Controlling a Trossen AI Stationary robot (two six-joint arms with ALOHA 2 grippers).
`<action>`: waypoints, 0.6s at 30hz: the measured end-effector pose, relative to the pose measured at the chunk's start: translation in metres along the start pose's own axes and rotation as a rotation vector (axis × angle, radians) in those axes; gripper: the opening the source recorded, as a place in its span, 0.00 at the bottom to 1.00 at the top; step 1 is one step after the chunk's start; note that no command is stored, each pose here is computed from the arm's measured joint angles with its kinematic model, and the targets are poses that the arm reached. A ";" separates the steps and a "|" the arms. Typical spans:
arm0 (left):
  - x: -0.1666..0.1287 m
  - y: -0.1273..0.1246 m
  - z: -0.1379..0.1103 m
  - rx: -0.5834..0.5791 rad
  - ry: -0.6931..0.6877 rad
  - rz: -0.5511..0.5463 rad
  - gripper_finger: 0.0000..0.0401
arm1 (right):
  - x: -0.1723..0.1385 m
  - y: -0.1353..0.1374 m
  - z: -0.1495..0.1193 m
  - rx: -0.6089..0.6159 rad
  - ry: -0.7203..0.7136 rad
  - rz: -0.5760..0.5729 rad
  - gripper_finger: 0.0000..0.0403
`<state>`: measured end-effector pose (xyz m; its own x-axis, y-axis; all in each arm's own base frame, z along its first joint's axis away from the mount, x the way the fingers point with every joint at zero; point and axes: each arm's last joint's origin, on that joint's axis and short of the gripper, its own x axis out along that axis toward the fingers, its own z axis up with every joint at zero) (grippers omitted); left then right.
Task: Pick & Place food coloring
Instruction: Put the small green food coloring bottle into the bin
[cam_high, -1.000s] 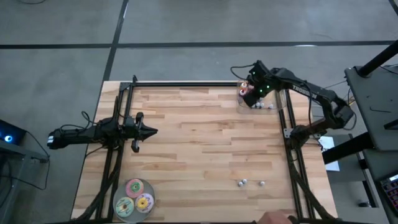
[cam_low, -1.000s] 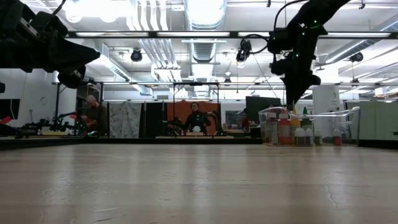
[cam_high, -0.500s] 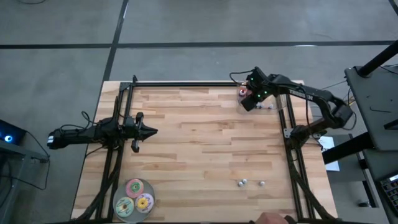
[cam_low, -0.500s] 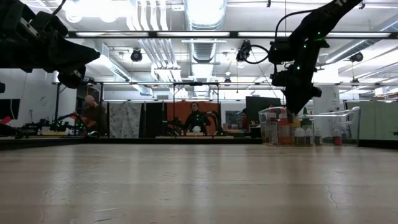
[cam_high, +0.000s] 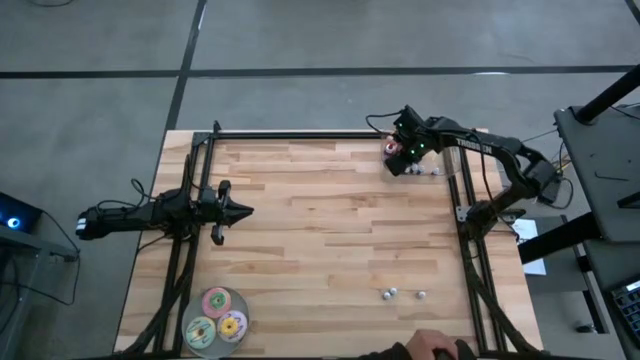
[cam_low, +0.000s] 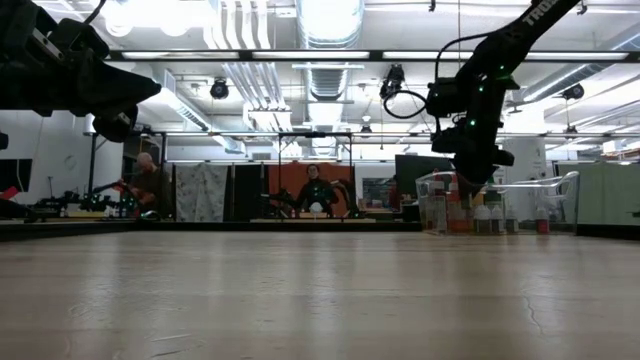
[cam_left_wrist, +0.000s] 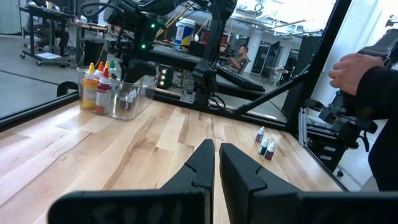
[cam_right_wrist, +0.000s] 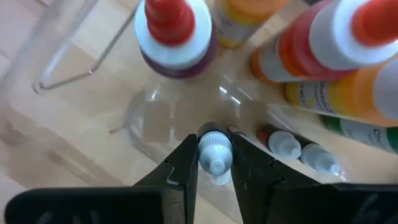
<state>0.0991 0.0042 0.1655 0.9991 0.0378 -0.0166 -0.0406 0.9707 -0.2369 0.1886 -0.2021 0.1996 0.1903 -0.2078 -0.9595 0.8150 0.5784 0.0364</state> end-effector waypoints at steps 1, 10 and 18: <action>0.000 0.000 0.000 0.000 0.000 0.000 0.00 | 0.000 0.000 0.001 0.001 -0.004 0.000 0.17; 0.000 0.000 0.000 0.000 0.000 0.000 0.00 | 0.008 -0.004 0.003 0.004 0.013 -0.005 0.17; 0.000 0.000 0.000 0.000 0.000 0.000 0.00 | 0.013 -0.006 0.005 0.014 0.018 -0.009 0.17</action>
<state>0.0991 0.0042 0.1655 0.9992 0.0374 -0.0167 -0.0403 0.9706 -0.2372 0.1883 -0.2121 0.1887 0.1734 -0.1983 -0.9647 0.8240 0.5657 0.0318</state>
